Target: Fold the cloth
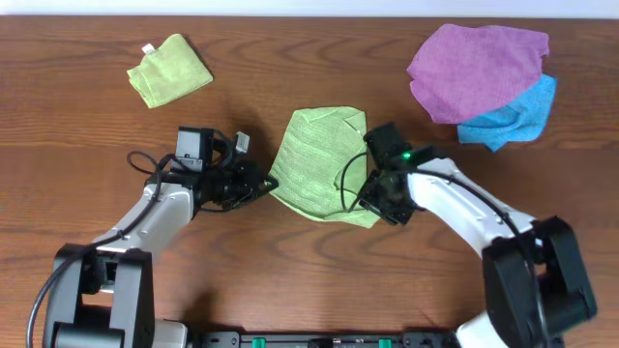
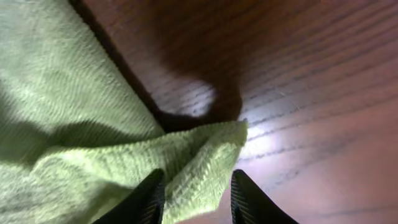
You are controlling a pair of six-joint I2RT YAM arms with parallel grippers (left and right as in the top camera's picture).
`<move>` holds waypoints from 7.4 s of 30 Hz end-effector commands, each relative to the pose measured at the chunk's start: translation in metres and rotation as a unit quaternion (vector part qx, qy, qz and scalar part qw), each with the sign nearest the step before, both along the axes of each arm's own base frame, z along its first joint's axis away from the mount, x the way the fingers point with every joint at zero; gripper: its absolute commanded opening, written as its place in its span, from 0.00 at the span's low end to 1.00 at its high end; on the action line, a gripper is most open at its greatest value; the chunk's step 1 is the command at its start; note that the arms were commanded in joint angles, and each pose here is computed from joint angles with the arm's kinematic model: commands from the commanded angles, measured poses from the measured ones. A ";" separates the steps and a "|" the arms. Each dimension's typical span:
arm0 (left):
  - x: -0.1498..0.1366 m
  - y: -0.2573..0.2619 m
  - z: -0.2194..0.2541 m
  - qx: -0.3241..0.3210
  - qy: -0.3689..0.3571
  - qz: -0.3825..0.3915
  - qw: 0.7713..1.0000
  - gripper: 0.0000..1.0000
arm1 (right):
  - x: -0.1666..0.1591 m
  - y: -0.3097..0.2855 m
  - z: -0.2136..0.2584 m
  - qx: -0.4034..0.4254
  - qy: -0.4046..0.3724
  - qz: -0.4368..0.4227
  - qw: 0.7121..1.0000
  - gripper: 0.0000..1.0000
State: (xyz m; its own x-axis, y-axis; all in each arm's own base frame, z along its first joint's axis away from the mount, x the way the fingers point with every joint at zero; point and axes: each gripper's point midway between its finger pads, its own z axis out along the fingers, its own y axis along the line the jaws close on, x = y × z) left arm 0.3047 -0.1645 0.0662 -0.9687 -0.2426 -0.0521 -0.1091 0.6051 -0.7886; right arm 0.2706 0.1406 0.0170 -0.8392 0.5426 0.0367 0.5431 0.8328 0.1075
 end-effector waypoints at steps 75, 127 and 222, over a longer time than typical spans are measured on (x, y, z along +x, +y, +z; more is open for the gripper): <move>0.081 0.024 0.244 -0.072 -0.281 0.116 0.950 0.06 | 0.108 0.007 0.285 -0.001 -0.511 0.112 0.852 0.01; 0.178 0.016 0.183 -0.008 -0.260 0.077 0.962 0.06 | 0.216 -0.005 0.242 -0.119 -0.513 0.194 0.828 0.01; 0.052 0.033 0.013 0.034 -0.019 0.041 0.998 0.06 | 0.075 -0.006 0.081 -0.127 -0.321 0.210 0.915 0.01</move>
State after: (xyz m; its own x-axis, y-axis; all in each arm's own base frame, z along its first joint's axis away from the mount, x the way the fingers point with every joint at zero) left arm 0.3480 -0.1355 0.0734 -0.9599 -0.2622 -0.0990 -0.0976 0.6440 -0.7588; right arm 0.3395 0.1452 0.0922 -0.8016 0.0760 -0.5930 0.0360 0.9962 0.0790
